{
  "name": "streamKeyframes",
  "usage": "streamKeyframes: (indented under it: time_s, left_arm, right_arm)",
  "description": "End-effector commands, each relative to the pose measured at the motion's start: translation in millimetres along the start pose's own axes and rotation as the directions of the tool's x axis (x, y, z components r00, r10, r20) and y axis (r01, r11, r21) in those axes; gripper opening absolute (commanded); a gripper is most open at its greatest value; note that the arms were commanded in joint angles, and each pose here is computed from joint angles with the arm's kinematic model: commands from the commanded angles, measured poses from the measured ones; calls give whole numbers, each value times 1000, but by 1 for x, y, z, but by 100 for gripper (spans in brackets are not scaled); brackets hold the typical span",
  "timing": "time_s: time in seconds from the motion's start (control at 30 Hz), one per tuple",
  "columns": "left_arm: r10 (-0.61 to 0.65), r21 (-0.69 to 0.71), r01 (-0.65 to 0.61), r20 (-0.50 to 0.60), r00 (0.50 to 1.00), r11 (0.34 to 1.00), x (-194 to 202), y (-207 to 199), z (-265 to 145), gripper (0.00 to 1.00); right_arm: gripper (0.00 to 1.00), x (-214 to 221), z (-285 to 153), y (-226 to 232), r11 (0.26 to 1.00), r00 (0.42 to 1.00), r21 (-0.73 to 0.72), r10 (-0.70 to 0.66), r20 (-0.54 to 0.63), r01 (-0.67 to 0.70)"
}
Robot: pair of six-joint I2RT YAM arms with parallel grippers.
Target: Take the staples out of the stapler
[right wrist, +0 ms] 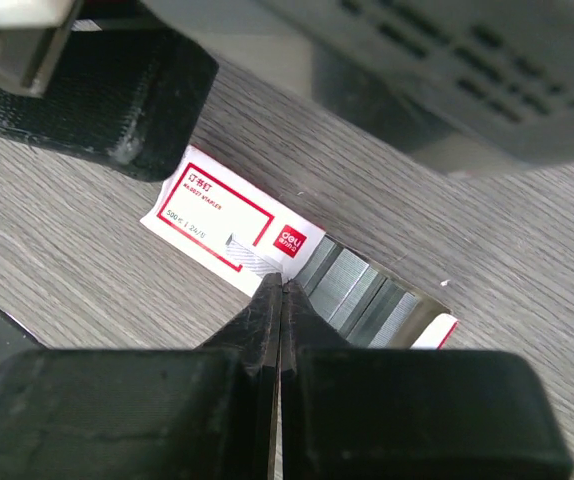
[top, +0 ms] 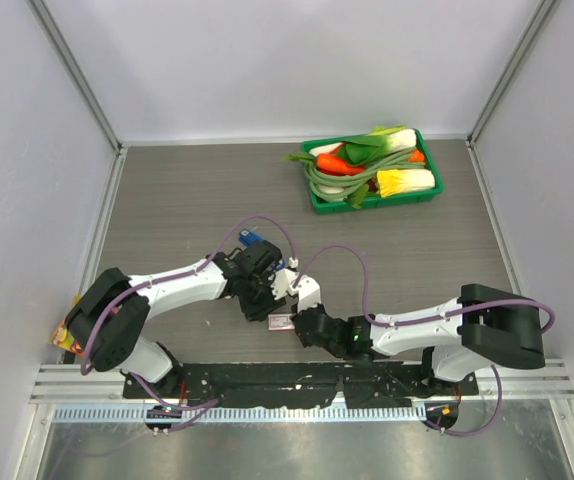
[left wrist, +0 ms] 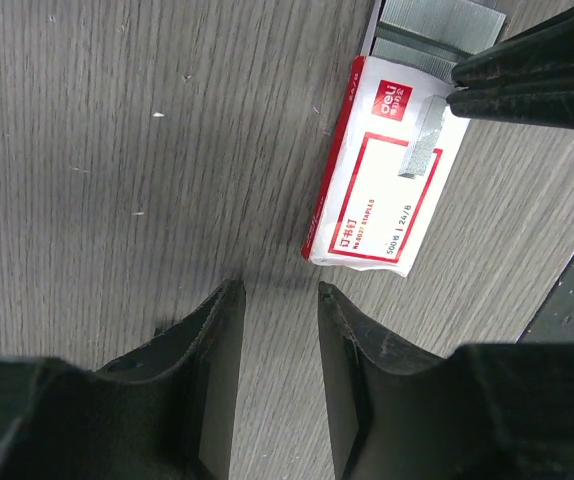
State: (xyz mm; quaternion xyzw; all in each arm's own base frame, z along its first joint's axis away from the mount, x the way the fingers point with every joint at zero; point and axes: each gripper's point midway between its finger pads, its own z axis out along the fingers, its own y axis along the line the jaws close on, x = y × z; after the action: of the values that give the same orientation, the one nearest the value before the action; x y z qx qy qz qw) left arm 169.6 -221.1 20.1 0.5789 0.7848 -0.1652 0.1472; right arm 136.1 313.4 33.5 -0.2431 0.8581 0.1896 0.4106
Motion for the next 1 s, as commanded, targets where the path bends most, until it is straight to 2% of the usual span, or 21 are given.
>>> streamKeyframes:
  time_s: [0.0,0.23,0.43,0.97]
  left_arm:
    - [22,-7,-21,56,998,1000,-15,0,-6,39]
    - [22,-7,-22,63,998,1000,-17,1,-6,39]
    - [22,-5,-21,62,998,1000,-19,1,-6,39]
    - [20,-4,-20,67,998,1000,-20,0,-6,39]
  right_arm:
    - [1,-21,-3,13,999,998,-38,20,54,-18]
    - [1,-22,-26,-17,996,990,14,88,109,-90]
    - [1,-12,-36,-35,991,987,52,118,109,-124]
    - [1,3,-28,-36,990,990,65,118,71,-123]
